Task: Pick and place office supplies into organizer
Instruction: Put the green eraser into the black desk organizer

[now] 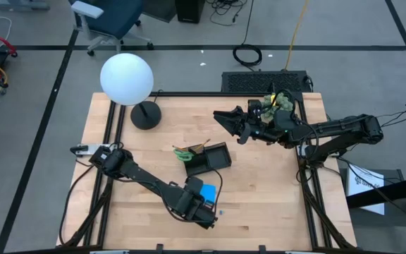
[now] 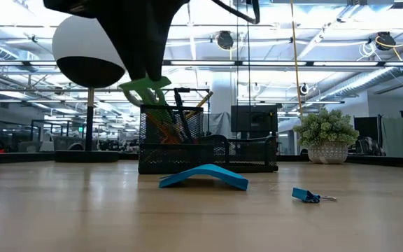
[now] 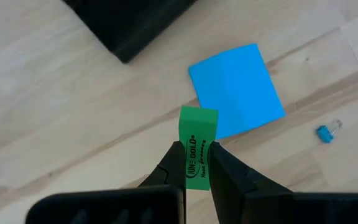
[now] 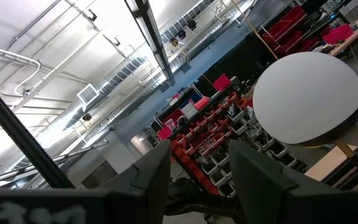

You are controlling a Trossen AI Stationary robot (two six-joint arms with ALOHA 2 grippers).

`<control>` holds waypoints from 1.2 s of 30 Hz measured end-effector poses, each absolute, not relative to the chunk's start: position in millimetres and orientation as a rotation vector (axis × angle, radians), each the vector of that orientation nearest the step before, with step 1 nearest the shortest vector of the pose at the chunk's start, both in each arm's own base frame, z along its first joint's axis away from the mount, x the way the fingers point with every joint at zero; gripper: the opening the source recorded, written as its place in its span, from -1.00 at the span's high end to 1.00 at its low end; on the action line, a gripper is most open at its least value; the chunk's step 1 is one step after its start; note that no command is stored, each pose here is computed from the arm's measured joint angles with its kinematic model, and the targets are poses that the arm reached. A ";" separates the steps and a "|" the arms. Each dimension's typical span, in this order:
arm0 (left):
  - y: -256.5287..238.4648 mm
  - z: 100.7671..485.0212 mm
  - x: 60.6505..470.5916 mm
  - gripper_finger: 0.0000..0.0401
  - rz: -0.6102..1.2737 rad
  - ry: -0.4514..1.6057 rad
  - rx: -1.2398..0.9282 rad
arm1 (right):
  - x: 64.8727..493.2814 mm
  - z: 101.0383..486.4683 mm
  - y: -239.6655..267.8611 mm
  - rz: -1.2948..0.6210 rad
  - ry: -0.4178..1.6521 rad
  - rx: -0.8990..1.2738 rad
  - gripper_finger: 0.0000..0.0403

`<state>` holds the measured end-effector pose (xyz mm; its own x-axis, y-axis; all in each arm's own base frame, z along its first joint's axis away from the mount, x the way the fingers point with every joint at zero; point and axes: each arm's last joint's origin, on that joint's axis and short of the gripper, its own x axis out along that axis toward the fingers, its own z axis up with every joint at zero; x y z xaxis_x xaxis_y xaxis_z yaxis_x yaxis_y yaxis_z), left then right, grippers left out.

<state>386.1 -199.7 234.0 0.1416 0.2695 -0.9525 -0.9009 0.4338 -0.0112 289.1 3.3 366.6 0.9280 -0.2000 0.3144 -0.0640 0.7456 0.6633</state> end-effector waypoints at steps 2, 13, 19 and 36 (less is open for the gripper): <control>-199.5 234.3 386.1 0.83 0.939 1.119 -0.681 | 289.1 366.7 3.3 -0.076 -0.383 0.730 0.25; -181.2 262.4 382.7 0.83 0.800 1.129 -0.501 | 289.1 366.5 3.3 -0.077 -0.382 0.730 0.25; -162.9 273.5 386.5 0.83 0.743 1.134 -0.415 | 289.5 365.4 3.4 -0.081 -0.370 0.729 0.25; -122.9 272.9 405.6 0.83 0.593 1.224 -0.267 | 289.7 364.5 3.3 -0.085 -0.361 0.728 0.25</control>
